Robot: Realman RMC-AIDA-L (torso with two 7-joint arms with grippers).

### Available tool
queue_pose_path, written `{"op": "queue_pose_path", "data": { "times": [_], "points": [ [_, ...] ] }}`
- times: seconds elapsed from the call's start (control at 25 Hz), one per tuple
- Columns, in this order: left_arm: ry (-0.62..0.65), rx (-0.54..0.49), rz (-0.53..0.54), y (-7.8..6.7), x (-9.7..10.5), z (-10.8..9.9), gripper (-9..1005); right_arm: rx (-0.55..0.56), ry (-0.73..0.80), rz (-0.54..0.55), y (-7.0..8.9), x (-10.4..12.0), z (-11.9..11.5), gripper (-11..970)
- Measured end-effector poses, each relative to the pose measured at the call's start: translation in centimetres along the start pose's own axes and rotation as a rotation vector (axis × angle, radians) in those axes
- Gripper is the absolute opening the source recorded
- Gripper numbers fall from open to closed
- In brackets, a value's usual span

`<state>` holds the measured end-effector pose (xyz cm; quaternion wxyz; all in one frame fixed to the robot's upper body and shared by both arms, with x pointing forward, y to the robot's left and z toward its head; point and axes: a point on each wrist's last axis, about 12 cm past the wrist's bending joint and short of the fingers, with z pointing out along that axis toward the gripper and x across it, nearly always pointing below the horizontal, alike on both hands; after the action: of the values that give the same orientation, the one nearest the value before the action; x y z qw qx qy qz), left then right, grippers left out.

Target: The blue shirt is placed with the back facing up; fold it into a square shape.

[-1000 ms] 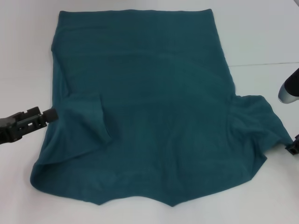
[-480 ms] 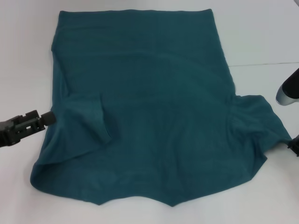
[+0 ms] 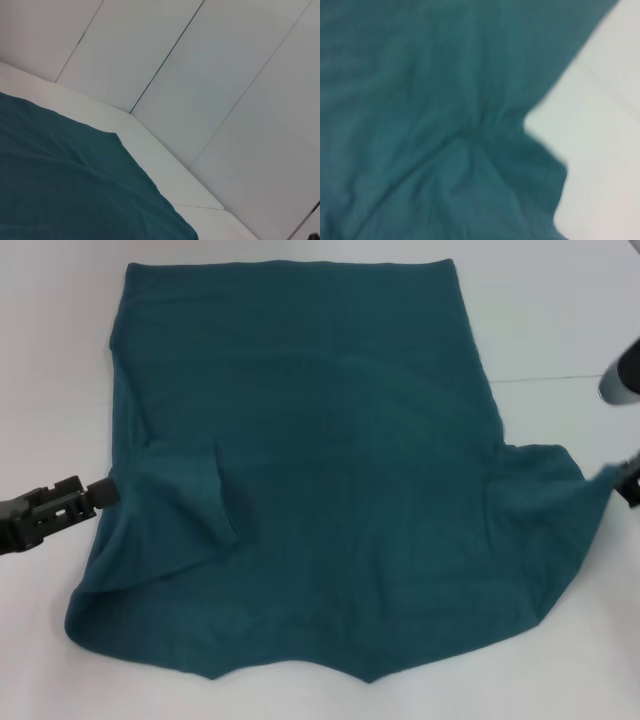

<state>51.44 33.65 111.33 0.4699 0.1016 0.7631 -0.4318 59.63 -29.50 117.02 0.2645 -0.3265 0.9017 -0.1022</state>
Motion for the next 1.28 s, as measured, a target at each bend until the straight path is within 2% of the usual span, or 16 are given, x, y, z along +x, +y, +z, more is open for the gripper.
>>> {"op": "queue_pose_path", "data": {
  "times": [0.16, 0.2, 0.24, 0.6, 0.8, 0.96, 1.2, 1.28],
  "points": [
    [0.000, -0.002, -0.001, 0.0, 0.0, -0.1, 887, 0.022, -0.056, -0.085, 0.7, -1.9, -1.3, 1],
    [-0.001, -0.002, -0.006, 0.0, 0.2, -0.1, 887, 0.022, -0.073, -0.143, 1.5, -2.8, -1.6, 1],
    [-0.001, -0.001, -0.009, 0.0, 0.2, -0.1, 887, 0.022, -0.073, -0.143, 1.5, -2.8, -1.6, 1],
    [-0.002, -0.006, -0.036, 0.1, 0.6, -0.4, 887, -0.012, -0.129, -0.457, 6.8, -6.5, -2.1, 2],
    [-0.002, -0.012, -0.047, 0.2, 0.8, -0.7, 888, -0.035, -0.137, -0.601, 9.2, -7.3, -2.0, 1],
    [-0.002, -0.018, -0.051, 0.2, 0.9, -0.8, 888, -0.053, -0.136, -0.670, 10.6, -7.6, -1.9, 1],
    [-0.004, -0.028, -0.050, 0.3, 1.2, -1.1, 888, -0.109, -0.074, -0.749, 12.3, -7.3, -1.4, 12],
    [-0.004, -0.029, -0.051, 0.3, 1.2, -1.1, 888, -0.114, -0.068, -0.748, 12.4, -7.3, -1.3, 33]
  ]
}}
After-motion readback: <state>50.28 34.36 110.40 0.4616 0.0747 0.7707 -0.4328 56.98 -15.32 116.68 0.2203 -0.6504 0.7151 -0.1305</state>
